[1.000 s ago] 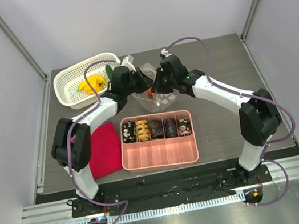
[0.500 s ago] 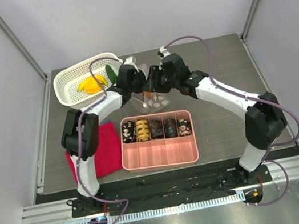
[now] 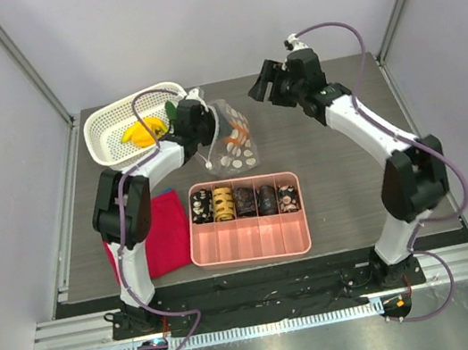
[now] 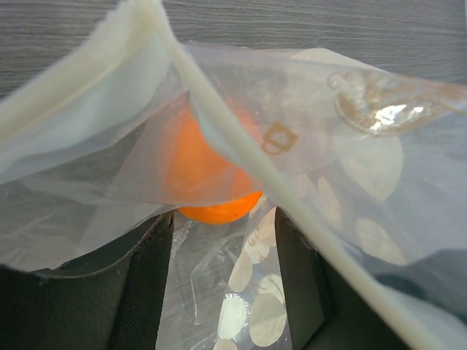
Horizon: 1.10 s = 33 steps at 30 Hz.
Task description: Open the zip-top bag and remove the fake food
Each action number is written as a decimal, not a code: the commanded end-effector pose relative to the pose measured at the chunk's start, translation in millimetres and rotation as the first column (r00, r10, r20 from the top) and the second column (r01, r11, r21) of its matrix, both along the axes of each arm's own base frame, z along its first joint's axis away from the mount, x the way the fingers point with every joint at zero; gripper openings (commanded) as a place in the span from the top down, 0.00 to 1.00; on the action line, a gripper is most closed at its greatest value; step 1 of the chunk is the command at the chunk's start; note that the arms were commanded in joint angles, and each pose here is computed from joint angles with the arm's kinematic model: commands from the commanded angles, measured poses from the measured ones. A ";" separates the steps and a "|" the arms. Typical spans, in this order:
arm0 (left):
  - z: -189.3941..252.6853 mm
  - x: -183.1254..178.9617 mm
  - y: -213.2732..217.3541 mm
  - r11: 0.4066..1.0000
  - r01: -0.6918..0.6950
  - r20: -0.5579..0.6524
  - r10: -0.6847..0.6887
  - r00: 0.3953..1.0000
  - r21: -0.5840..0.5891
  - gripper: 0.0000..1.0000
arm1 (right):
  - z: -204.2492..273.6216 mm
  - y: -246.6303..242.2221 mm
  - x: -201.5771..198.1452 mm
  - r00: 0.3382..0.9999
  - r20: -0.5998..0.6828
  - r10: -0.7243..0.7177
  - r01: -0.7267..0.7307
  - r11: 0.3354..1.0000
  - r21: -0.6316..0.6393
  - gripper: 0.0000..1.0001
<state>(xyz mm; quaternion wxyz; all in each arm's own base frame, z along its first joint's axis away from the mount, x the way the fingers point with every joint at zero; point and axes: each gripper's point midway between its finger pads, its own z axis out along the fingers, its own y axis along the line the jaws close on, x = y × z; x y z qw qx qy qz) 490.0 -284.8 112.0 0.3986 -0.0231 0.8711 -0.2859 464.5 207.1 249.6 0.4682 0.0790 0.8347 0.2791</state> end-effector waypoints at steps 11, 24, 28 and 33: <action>-6.2 11.4 1.9 1.000 0.024 0.001 -0.024 1.000 -0.013 0.34 | -108.6 45.8 106.0 0.981 -0.161 0.106 -0.087 0.989 0.121 0.39; -25.0 25.6 -0.5 1.000 0.029 -0.012 -0.030 0.999 -0.006 0.23 | -150.4 70.3 98.0 0.946 -0.255 0.202 -0.106 0.933 0.343 0.56; -32.6 30.0 -4.2 0.999 0.048 -0.016 -0.049 0.999 -0.024 0.23 | -159.4 75.3 94.0 0.933 -0.270 0.238 -0.125 0.918 0.376 0.63; -34.8 35.7 -13.9 0.995 0.091 -0.012 -0.092 0.996 -0.039 0.23 | -167.0 78.7 84.1 0.915 -0.307 0.263 -0.132 0.911 0.390 0.70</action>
